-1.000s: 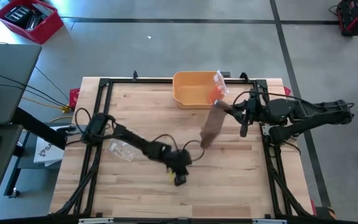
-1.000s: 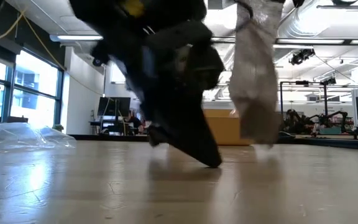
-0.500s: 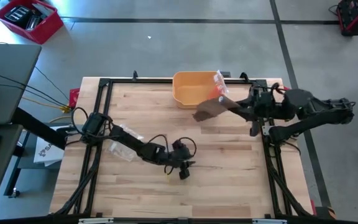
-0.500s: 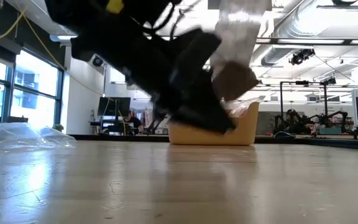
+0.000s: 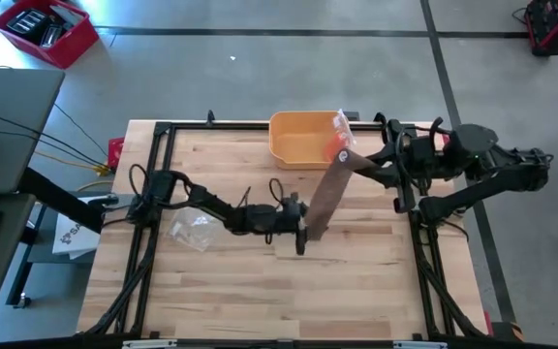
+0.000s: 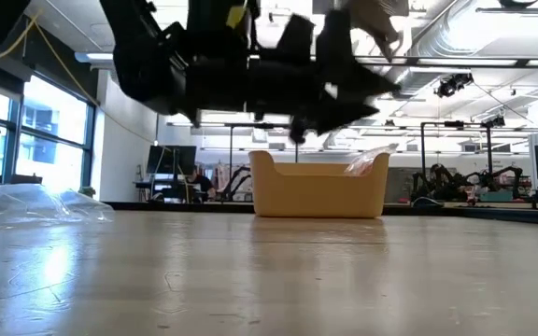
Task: Roll bandage
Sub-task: Roll the brown bandage
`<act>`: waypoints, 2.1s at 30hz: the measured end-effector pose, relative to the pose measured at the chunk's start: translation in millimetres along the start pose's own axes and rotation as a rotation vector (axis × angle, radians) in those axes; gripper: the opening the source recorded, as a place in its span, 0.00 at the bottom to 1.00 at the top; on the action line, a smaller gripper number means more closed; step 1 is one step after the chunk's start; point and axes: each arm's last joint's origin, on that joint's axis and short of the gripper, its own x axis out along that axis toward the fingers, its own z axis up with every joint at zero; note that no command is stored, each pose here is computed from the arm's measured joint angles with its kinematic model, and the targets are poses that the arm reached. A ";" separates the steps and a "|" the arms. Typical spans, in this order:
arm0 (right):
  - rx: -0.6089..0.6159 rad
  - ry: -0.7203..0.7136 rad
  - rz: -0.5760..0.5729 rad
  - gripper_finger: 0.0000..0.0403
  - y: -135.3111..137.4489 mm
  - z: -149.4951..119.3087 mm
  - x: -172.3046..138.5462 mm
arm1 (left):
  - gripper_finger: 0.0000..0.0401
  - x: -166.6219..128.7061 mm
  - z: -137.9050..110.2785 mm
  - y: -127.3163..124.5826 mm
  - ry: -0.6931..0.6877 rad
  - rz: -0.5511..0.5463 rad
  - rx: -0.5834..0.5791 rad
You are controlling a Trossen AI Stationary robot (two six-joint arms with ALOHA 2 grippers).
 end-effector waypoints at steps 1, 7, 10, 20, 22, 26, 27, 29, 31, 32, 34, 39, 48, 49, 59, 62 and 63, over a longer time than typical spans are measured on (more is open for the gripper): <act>-0.005 0.000 0.000 0.10 0.0 1.4 1.1 | 0.55 1.9 2.2 -2.3 -0.036 -0.027 0.017; -0.022 0.006 0.020 0.10 3.4 2.9 2.4 | 0.55 9.8 15.5 -27.2 -0.136 -0.005 0.172; -0.025 0.007 0.030 0.10 5.2 2.9 2.1 | 0.55 10.9 21.4 -38.8 -0.165 0.066 0.191; -0.057 0.109 -0.112 0.10 2.8 -5.5 -0.3 | 0.55 -6.6 15.1 -77.3 -0.181 0.147 0.052; -0.062 0.127 -0.135 0.10 2.1 -7.3 -0.5 | 0.55 -13.0 10.5 -83.4 -0.172 0.213 0.025; -0.064 0.136 -0.134 0.10 2.3 -8.3 -0.1 | 0.55 -20.8 6.8 -89.7 -0.168 0.351 0.027; -0.064 0.137 -0.134 0.10 2.3 -8.3 0.0 | 0.55 -21.9 6.5 -91.0 -0.167 0.371 0.033; -0.065 0.137 -0.134 0.10 2.3 -8.3 0.0 | 0.55 -24.1 6.0 -92.9 -0.165 0.419 0.042; -0.065 0.137 -0.134 0.10 2.3 -8.3 0.0 | 0.55 -26.1 5.6 -94.2 -0.163 0.471 0.045; -0.065 0.137 -0.134 0.10 2.3 -8.3 0.0 | 0.55 -27.3 5.2 -95.4 -0.162 0.491 0.044; -0.065 0.139 -0.134 0.10 2.3 -8.5 0.0 | 0.55 -29.8 3.8 -98.6 -0.157 0.515 0.040; -0.068 0.153 -0.133 0.10 2.4 -9.9 -0.2 | 0.55 -38.8 -3.2 -112.9 -0.131 0.539 0.011; -0.070 0.152 -0.132 0.10 2.4 -9.8 -0.2 | 0.54 -42.0 -3.4 -117.7 -0.125 0.549 0.042; -0.071 0.152 -0.132 0.10 2.4 -9.8 -0.2 | 0.54 -39.2 -2.8 -114.3 -0.126 0.526 0.040; -0.075 0.151 -0.132 0.10 2.4 -9.6 -0.1 | 0.54 -17.4 -2.9 -78.7 -0.092 0.447 0.017; -0.072 0.137 -0.133 0.10 2.3 -8.4 0.1 | 0.54 -12.9 -2.6 -67.5 -0.073 0.478 0.068; -0.072 0.129 -0.134 0.10 2.3 -7.5 0.2 | 0.54 -11.5 -3.0 -63.7 -0.061 0.492 0.094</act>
